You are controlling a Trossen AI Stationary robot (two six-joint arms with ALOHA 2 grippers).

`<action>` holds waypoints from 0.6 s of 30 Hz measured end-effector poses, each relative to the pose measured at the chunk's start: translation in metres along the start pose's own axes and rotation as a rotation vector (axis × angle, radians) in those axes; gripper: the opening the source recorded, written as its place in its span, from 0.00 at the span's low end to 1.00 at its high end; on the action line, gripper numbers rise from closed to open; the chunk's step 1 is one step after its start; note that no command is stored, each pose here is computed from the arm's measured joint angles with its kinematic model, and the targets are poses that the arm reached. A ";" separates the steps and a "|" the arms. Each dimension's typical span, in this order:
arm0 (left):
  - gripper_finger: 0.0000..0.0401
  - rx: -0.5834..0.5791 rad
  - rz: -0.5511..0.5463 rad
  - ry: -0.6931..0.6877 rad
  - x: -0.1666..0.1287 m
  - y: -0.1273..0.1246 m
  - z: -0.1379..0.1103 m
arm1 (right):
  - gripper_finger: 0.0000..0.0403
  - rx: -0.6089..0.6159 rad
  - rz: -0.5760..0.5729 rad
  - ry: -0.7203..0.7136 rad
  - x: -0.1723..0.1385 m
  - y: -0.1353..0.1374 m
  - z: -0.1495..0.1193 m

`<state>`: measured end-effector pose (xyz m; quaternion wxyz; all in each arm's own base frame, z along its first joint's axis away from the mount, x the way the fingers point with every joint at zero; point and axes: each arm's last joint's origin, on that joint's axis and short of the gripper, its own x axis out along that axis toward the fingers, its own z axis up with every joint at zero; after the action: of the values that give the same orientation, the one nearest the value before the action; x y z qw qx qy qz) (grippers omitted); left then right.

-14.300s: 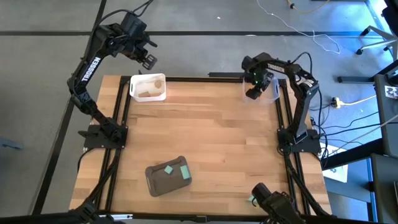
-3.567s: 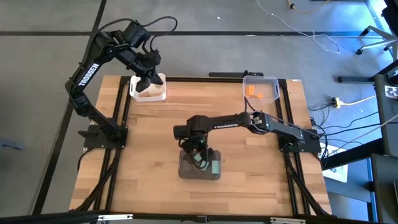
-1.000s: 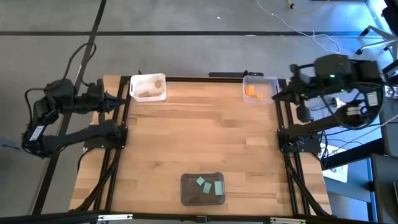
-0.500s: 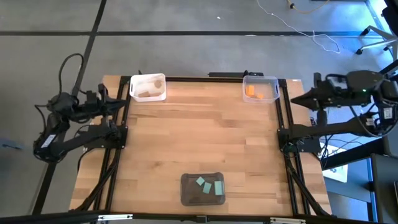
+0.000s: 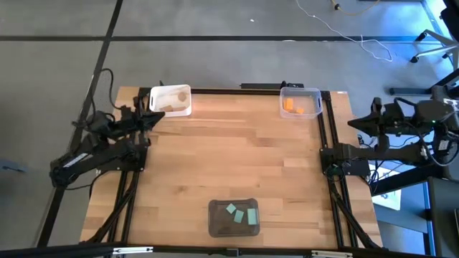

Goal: Sort & place blocks by color
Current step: Return to Home Position

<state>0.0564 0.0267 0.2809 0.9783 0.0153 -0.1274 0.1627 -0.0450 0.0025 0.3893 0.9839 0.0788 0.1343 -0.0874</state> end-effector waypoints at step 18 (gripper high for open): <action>0.00 -0.104 0.054 0.000 0.011 0.008 -0.065 | 0.00 0.032 0.030 -0.126 -0.015 -0.010 -0.057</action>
<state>0.0799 0.0423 0.2207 0.9730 -0.0388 -0.1360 0.1822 -0.0756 0.0056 0.3382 0.9902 0.0911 0.0695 -0.0798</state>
